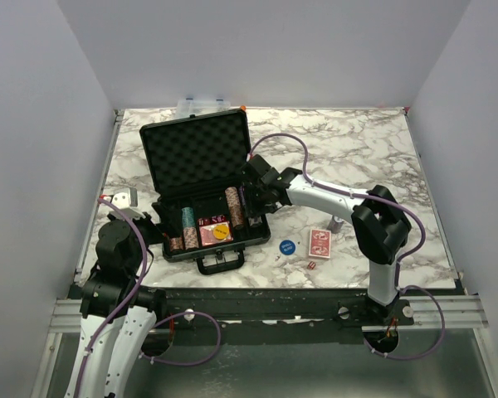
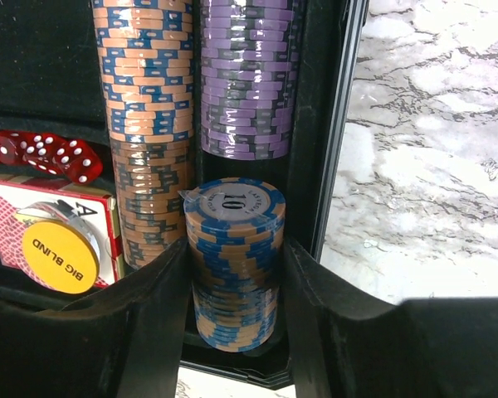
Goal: Pack up texas hold em set
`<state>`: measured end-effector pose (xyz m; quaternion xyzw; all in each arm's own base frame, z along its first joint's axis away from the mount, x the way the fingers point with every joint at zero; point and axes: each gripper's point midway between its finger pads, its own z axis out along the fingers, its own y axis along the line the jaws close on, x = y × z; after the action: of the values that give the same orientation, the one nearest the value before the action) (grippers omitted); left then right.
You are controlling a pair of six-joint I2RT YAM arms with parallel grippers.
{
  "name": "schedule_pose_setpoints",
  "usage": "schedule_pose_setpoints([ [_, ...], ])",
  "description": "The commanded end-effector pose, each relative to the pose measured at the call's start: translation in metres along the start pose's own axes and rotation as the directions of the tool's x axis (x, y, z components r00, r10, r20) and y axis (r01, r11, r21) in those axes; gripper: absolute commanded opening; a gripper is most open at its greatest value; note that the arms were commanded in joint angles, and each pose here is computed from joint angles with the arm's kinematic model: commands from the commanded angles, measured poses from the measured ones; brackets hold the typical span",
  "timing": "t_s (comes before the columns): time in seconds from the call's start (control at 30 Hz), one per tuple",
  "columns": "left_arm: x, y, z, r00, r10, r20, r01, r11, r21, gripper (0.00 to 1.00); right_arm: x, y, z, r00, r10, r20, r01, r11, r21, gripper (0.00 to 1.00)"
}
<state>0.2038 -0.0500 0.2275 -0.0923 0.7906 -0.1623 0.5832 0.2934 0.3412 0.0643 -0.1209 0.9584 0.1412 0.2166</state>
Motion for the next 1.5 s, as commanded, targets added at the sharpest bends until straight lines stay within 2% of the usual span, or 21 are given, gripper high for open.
schedule_pose_setpoints([
  [0.0, 0.004, 0.001, 0.001, 1.0, 0.013, -0.017, -0.013, 1.0, 0.001, 0.98, -0.025, 0.015, -0.006, 0.997, 0.0, 0.076, 0.002, 1.0, -0.03, 0.52],
  [0.07, 0.004, 0.001, 0.001, 1.0, 0.013, -0.016, -0.013, 1.0, 0.0, 0.98, -0.028, 0.017, -0.01, 0.996, -0.008, 0.083, 0.01, 0.999, -0.033, 0.6],
  [0.13, 0.004, 0.0, 0.001, 1.0, 0.013, -0.018, -0.013, 1.0, 0.001, 0.98, -0.032, 0.019, -0.015, 0.996, -0.013, 0.093, 0.017, 0.999, -0.039, 0.63],
  [0.33, 0.004, 0.0, 0.002, 1.0, 0.012, -0.019, -0.012, 1.0, 0.002, 0.98, -0.04, 0.034, -0.042, 0.991, -0.041, 0.128, 0.053, 0.994, -0.096, 0.64],
  [0.5, 0.005, 0.001, 0.002, 1.0, 0.013, -0.022, -0.013, 1.0, -0.001, 0.98, -0.029, 0.035, -0.055, 0.989, -0.062, 0.131, 0.078, 0.99, -0.118, 0.62],
  [0.6, 0.005, 0.001, 0.003, 1.0, 0.013, -0.026, -0.013, 1.0, -0.003, 0.98, -0.018, 0.034, -0.059, 0.989, -0.071, 0.126, 0.088, 0.988, -0.128, 0.57],
  [0.8, 0.005, 0.001, 0.003, 0.999, 0.013, -0.029, -0.013, 1.0, -0.005, 0.98, 0.011, 0.026, -0.051, 0.994, -0.071, 0.08, 0.081, 0.988, -0.129, 0.33],
  [0.97, 0.005, 0.001, 0.003, 1.0, 0.012, -0.024, -0.012, 1.0, -0.004, 0.98, 0.028, 0.024, -0.04, 0.996, -0.072, 0.045, 0.077, 0.99, -0.115, 0.22],
  [1.47, 0.003, 0.001, 0.001, 1.0, 0.013, -0.015, -0.013, 1.0, -0.003, 0.98, 0.045, 0.008, -0.011, 0.998, -0.057, 0.009, 0.058, 0.998, -0.037, 0.15],
])
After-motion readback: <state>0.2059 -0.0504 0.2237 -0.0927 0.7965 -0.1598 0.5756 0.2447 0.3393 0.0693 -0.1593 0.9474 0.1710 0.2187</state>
